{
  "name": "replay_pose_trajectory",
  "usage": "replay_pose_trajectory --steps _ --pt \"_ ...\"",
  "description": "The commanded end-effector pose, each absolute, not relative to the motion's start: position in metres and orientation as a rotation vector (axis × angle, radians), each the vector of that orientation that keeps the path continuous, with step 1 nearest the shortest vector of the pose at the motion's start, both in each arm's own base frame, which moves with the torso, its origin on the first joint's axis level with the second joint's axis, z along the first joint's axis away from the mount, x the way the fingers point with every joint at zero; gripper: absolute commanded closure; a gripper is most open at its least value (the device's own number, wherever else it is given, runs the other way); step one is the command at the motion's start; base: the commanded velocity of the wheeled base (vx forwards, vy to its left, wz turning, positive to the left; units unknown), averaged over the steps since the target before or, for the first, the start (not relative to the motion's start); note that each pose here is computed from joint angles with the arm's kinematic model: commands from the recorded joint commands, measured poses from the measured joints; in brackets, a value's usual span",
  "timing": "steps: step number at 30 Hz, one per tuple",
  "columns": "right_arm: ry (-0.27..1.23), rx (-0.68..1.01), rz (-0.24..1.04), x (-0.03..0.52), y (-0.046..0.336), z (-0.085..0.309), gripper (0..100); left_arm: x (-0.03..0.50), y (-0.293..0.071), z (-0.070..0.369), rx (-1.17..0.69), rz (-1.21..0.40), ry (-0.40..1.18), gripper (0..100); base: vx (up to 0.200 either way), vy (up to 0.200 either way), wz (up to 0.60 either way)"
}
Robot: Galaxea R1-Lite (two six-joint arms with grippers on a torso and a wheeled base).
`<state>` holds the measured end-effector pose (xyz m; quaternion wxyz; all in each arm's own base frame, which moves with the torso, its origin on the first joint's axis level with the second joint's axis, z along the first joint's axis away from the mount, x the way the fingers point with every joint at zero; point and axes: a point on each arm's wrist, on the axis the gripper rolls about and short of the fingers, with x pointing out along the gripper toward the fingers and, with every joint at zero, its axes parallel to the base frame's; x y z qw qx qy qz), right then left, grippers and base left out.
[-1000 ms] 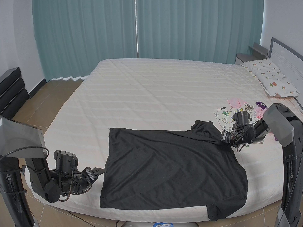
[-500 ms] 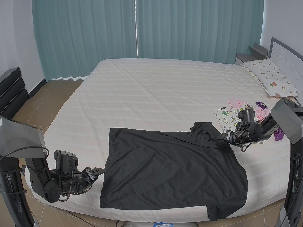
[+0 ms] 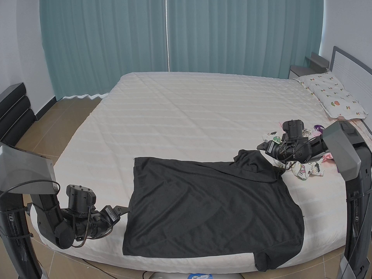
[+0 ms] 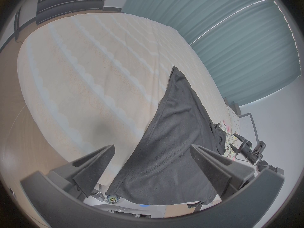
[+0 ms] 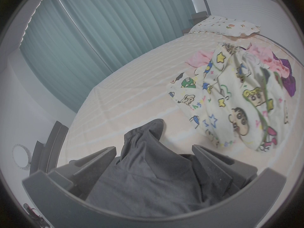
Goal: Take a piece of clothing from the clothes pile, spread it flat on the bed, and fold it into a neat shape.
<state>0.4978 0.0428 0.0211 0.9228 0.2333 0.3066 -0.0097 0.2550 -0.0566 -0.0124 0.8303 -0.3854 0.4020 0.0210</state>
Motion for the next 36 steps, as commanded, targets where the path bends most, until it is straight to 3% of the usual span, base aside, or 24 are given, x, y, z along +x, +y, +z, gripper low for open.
replay_pose_trajectory --steps 1,3,4,21,26,31,36 --pt "0.673 0.468 -0.04 0.513 0.054 -0.029 0 0.255 -0.057 -0.013 -0.818 0.045 0.854 0 0.0 0.0 0.0" --pt "0.671 0.468 -0.042 0.514 0.054 -0.031 0 0.255 -0.057 -0.013 -0.818 0.045 0.854 0 0.0 0.0 0.0" --pt "0.67 0.468 -0.041 0.514 0.054 -0.031 100 0.255 -0.057 -0.013 -0.819 0.046 0.854 0 0.0 0.0 0.0" --pt "0.518 0.615 -0.103 0.516 0.024 0.023 100 0.274 -0.055 -0.003 -0.876 0.047 0.77 0 0.0 0.0 0.0" --pt "0.572 0.614 -0.136 0.5 0.018 0.014 100 0.302 -0.053 0.011 -0.891 0.024 0.665 0 0.0 0.0 0.0" --pt "0.496 0.617 -0.098 0.5 0.026 0.012 100 0.349 -0.054 0.032 -0.896 -0.01 0.564 0 0.0 0.0 0.0" --pt "0.488 0.61 -0.079 0.496 0.036 0.012 100 0.397 -0.06 0.035 -0.877 0.006 0.597 0 0.0 0.0 0.0"
